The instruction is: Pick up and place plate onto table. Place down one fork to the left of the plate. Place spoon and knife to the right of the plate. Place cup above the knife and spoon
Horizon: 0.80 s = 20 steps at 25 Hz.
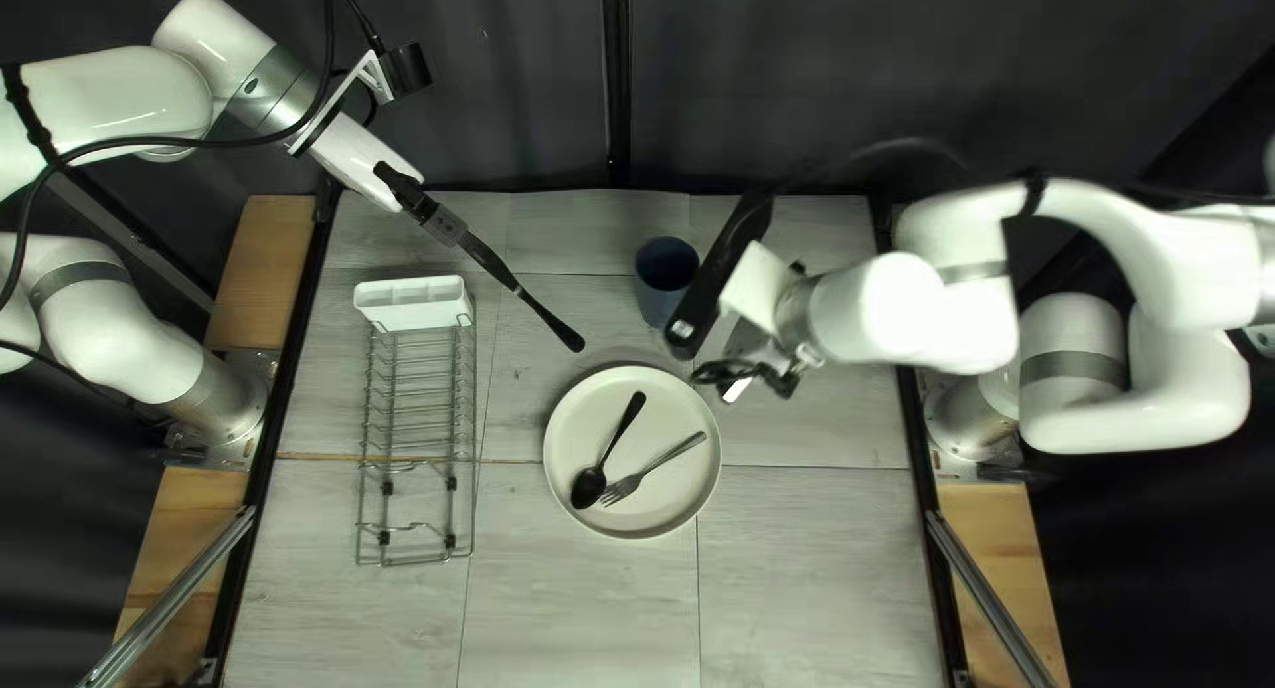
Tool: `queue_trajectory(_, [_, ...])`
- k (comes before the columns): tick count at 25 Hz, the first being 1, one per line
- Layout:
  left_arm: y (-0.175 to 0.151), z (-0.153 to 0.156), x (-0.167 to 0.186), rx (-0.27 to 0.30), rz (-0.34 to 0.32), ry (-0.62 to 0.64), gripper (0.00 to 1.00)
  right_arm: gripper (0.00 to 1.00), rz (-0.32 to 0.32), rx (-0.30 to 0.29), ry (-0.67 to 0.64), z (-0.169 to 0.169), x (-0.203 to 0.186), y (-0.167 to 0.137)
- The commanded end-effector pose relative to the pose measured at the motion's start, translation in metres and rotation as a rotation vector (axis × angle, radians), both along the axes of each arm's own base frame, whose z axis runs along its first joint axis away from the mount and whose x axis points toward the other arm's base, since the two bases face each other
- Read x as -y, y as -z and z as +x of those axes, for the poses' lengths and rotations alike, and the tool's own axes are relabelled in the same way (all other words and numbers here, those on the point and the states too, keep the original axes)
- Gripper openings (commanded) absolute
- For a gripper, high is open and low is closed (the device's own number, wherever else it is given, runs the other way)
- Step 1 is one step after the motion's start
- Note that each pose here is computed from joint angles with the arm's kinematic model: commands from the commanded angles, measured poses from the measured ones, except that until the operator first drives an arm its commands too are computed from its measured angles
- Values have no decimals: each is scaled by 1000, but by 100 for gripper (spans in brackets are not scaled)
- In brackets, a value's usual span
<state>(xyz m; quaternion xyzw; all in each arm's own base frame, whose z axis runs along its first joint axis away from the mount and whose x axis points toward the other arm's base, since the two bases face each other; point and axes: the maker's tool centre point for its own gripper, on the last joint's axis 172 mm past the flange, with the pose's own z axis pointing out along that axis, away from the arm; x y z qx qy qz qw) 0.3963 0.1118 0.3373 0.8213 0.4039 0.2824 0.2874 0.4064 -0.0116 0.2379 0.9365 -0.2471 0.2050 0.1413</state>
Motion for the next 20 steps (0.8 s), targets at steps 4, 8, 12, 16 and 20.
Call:
queue_trajectory(4, [0, 0, 0, 0, 0, 0, 0, 100, -90, 113, 38, 55, 4, 7])
queue_trajectory(8, [0, 0, 0, 0, 0, 0, 0, 100, -130, 150, 21, 90, 2, 12])
queue_trajectory(12, [0, 0, 0, 0, 0, 0, 0, 100, -148, 179, 20, 120, 2, 11])
queue_trajectory(16, [0, 0, 0, 0, 0, 0, 0, 100, -156, 212, 29, 140, 1, 11])
queue_trajectory(20, [0, 0, 0, 0, 0, 0, 0, 100, -170, 227, 37, 153, 6, 21])
